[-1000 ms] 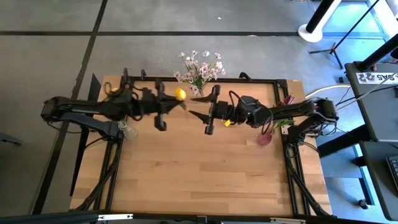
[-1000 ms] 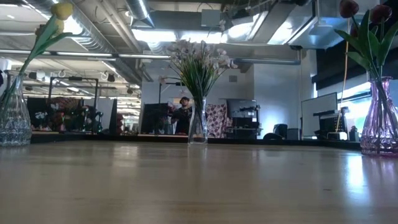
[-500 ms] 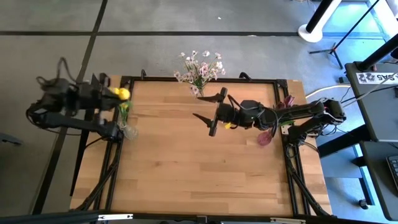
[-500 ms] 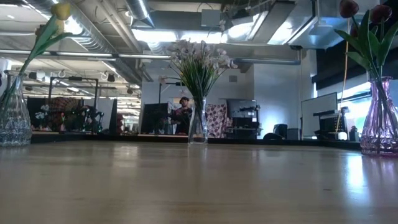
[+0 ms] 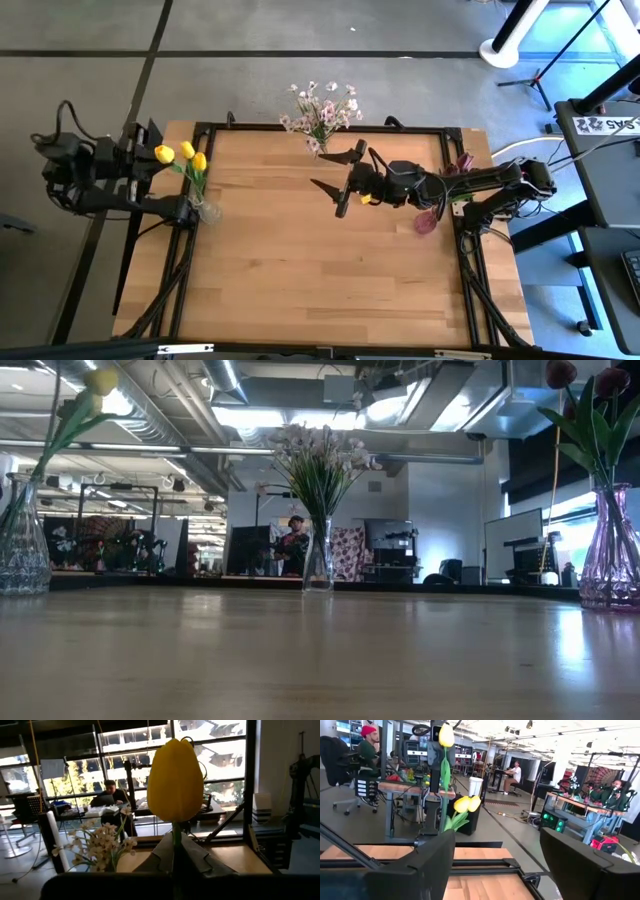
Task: Sort flowers into vase by color
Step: Put the yellow flower into the bottom transparent vase
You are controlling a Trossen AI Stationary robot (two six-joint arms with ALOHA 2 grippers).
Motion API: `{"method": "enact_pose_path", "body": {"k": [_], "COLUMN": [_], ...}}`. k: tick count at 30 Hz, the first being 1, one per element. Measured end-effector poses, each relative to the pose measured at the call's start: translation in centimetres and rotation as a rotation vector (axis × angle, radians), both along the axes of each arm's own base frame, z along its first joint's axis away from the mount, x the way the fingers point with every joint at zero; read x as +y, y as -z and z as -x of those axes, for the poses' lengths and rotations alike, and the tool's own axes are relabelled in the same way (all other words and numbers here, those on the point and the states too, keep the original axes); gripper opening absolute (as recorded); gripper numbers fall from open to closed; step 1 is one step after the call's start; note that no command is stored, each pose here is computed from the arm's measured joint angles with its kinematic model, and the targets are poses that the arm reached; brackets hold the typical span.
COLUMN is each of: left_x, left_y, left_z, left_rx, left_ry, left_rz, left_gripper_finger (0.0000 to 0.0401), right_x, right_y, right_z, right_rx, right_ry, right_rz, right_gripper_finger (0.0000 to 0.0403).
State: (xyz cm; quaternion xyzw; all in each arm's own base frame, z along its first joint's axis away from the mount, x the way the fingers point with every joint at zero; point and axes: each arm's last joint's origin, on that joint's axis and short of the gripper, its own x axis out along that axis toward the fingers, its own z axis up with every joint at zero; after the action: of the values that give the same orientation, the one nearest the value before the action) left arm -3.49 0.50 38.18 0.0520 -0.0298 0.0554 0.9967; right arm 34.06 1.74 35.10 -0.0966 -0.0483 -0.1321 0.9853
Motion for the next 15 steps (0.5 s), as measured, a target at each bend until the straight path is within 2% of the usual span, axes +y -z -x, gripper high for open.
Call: {"method": "enact_pose_path", "body": {"k": [15], "left_x": [0.01], "left_y": [0.04], "left_z": [0.43], "left_rx": [0.021], "left_ry": [0.004], "left_rz": [0.057], "left_gripper_finger": [0.0002], "right_x": [-0.08], "right_y": [0.01], "right_z": [0.02], "right_rx": [-0.002], "right_ry": [0.023], "right_rz": [-0.014], "right_gripper_finger": [0.0289]}}
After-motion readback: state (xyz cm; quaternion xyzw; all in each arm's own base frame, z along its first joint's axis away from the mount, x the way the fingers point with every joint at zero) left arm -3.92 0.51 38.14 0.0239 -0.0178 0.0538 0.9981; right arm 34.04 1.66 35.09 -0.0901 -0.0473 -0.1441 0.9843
